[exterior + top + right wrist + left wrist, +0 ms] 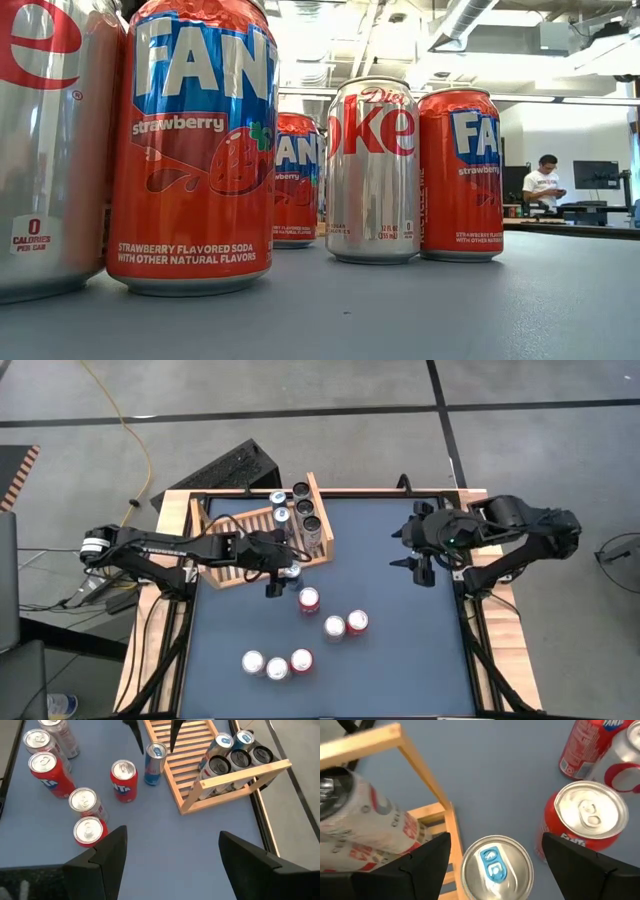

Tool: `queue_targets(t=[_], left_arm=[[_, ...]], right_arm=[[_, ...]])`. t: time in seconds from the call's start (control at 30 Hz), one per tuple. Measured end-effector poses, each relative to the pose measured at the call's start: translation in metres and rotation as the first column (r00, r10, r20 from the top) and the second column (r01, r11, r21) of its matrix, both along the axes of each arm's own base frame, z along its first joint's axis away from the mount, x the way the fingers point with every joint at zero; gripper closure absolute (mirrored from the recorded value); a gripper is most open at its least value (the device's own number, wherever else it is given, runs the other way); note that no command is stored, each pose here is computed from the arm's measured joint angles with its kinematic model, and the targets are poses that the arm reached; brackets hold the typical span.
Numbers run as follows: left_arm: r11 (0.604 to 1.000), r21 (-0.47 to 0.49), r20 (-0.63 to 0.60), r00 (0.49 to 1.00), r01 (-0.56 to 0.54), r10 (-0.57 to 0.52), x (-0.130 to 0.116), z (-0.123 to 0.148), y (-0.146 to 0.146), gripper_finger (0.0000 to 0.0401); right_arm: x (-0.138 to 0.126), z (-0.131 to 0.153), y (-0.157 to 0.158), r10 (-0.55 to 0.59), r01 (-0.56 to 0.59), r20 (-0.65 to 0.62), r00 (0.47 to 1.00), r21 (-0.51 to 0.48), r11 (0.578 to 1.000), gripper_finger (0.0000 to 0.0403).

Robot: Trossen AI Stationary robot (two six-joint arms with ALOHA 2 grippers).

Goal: Place canned beverage on shelf
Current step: Put the blue soda can on the shelf aligned with the other blue soda cans

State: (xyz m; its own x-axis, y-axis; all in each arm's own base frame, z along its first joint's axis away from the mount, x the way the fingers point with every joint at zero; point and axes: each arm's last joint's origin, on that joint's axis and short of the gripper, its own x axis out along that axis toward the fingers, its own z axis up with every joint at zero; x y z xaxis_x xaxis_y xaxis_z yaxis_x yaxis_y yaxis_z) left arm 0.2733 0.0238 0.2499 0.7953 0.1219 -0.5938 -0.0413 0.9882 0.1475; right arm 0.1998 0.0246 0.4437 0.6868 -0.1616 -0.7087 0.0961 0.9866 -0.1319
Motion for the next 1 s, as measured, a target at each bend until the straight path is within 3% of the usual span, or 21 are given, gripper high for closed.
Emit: queue_targets(t=[0.27, 0.77, 1.0], left_arm=[[1.0, -0.013, -0.07, 0.998, -0.008, 0.007, 0.008, -0.017, 0.001, 0.0099], [0.998, -0.034, -0.087, 0.995, -0.047, 0.044, 0.006, -0.018, 0.007, 0.0101], [0.997, -0.076, -0.094, 0.995, -0.026, 0.019, 0.007, -0.021, 0.009, 0.0162]], right_arm=[[0.002, -0.001, 0.0, 0.0, 0.0, 0.012, 1.0, 0.002, 1.0, 0.0117], [0.002, -0.001, 0.0, 0.0, 0.0, 0.011, 1.0, 0.003, 1.0, 0.0117], [0.003, -0.001, 0.0, -0.007, 0.007, 0.015, 1.0, 0.01, 1.0, 0.0117]])
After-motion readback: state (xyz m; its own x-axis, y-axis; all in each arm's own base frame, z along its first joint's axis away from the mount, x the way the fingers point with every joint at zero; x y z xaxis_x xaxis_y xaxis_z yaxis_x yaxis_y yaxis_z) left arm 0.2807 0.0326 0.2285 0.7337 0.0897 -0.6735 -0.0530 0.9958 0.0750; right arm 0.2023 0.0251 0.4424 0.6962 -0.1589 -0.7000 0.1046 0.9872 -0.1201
